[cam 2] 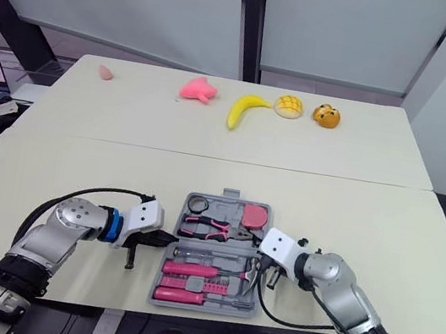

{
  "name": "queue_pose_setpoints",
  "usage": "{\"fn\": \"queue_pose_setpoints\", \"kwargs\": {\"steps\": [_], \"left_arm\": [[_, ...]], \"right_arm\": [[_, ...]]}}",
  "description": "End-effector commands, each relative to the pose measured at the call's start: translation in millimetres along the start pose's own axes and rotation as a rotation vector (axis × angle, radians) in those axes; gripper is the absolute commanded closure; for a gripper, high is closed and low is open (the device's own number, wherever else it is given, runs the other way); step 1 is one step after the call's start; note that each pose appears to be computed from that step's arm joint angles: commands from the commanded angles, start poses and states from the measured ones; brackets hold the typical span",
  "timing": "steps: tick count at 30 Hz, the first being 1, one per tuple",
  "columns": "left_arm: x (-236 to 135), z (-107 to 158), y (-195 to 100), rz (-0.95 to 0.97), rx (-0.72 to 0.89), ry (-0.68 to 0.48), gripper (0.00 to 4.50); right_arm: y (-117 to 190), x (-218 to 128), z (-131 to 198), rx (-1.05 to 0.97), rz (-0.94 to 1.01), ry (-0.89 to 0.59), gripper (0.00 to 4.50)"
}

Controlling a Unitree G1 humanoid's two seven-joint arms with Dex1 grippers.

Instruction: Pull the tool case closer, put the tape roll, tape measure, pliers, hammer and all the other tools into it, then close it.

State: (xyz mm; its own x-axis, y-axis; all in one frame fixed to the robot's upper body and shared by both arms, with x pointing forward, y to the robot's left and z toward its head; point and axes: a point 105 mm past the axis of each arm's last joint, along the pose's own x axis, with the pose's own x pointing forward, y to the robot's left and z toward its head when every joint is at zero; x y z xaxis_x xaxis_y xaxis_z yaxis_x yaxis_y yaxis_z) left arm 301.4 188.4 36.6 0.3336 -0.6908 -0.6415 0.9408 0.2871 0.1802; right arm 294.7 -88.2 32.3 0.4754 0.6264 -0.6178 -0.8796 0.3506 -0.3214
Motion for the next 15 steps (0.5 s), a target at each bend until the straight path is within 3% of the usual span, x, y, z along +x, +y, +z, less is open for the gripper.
{"fn": "queue_pose_setpoints", "kwargs": {"steps": [1,15], "left_arm": [[1.7,11.7,-4.2,-0.015,0.025,-0.046,4.5],[2.2,5.1,-9.8,-0.019,0.02,-0.033,4.5]], "right_arm": [[16.3,3.1,13.1,-0.027,0.066,-0.044,4.48],[24.6,3.5,12.7,-0.022,0.091,-0.041,4.48]]}}
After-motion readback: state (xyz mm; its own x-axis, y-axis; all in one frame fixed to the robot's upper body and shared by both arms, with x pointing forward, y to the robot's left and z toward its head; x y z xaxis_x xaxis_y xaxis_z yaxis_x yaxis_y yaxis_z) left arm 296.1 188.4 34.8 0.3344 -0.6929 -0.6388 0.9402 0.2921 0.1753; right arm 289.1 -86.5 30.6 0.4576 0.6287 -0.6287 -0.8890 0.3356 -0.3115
